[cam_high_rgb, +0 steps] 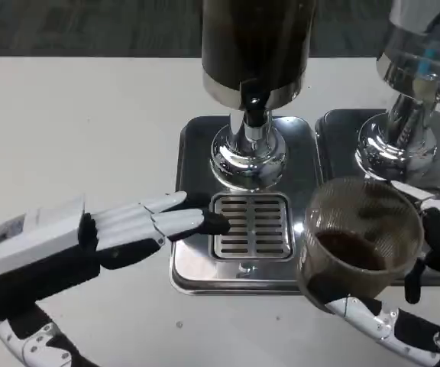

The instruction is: Grasp the cup under the faucet to collect the drink, then remove the cup.

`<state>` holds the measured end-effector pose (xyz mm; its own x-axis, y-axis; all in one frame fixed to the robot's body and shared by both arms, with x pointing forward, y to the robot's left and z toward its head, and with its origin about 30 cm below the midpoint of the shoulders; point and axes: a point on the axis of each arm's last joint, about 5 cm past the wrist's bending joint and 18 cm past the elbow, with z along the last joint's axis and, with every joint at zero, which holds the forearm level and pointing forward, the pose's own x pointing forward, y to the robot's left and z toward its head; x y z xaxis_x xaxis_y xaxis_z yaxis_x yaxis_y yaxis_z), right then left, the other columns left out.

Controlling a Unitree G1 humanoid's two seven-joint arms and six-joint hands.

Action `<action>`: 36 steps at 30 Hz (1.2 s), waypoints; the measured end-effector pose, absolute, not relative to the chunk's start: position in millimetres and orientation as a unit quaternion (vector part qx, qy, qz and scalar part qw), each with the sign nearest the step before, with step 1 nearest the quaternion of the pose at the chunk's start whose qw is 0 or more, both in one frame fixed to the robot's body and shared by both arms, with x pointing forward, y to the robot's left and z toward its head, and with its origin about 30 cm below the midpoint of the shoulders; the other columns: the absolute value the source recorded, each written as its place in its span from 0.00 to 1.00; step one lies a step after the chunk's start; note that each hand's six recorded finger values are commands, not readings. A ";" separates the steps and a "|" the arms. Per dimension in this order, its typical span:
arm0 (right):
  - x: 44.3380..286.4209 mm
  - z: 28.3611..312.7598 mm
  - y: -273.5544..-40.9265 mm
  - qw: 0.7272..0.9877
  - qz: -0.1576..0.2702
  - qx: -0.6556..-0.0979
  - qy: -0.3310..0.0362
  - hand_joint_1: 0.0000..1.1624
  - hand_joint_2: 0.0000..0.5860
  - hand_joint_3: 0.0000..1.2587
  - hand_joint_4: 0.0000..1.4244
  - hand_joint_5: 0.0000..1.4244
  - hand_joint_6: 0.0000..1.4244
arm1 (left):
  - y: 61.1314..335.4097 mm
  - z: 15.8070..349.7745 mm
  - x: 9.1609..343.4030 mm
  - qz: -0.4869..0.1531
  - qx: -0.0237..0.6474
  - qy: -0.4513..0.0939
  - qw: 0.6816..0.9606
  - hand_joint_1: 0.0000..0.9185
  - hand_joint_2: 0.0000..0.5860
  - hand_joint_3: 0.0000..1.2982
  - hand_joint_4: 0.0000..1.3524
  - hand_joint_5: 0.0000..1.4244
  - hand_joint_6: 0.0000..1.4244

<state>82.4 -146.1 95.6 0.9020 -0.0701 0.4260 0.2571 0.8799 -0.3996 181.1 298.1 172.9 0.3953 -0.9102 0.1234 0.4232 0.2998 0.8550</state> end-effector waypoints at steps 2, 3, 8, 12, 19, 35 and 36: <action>80.3 96.3 -146.5 0.948 -0.087 -0.229 -0.203 0.65 0.34 0.57 0.59 0.72 0.95 | 298.7 174.6 179.7 -0.450 0.386 -0.322 0.738 0.00 0.17 0.06 0.00 0.00 0.03; 79.2 96.1 -146.5 0.948 -0.088 -0.229 -0.202 0.65 0.34 0.57 0.59 0.72 0.95 | 298.9 175.7 179.3 -0.451 0.389 -0.324 0.735 0.00 0.17 0.06 0.00 0.00 0.03; 74.8 95.5 -146.2 0.950 -0.090 -0.227 -0.195 0.65 0.34 0.57 0.59 0.72 0.95 | 299.3 176.8 177.4 -0.453 0.388 -0.327 0.733 0.00 0.18 0.06 0.00 0.00 0.03; 73.6 97.6 -146.2 0.949 -0.089 -0.227 -0.199 0.65 0.34 0.58 0.59 0.73 0.95 | 300.6 176.2 175.2 -0.454 0.388 -0.322 0.735 0.00 0.18 0.07 0.00 0.00 0.03; 74.0 99.1 -146.2 0.949 -0.086 -0.226 -0.202 0.65 0.34 0.58 0.59 0.73 0.95 | 300.9 175.9 174.1 -0.454 0.388 -0.323 0.734 0.00 0.18 0.08 0.00 0.00 0.02; 74.7 99.6 -147.9 0.948 -0.092 -0.227 -0.204 0.65 0.34 0.58 0.60 0.73 0.95 | 300.4 177.7 172.4 -0.456 0.403 -0.337 0.718 0.00 0.18 0.09 0.00 0.00 0.00; 74.7 99.6 -148.1 0.948 -0.092 -0.228 -0.204 0.65 0.34 0.58 0.60 0.73 0.95 | 300.3 178.0 172.4 -0.456 0.405 -0.338 0.717 0.00 0.18 0.09 0.00 0.00 0.00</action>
<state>74.7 -148.1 99.6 0.8997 -0.0821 0.4287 0.2679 0.8794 -0.3937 172.4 300.3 178.0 0.3555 -0.9276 0.1148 0.3800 0.2556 0.8890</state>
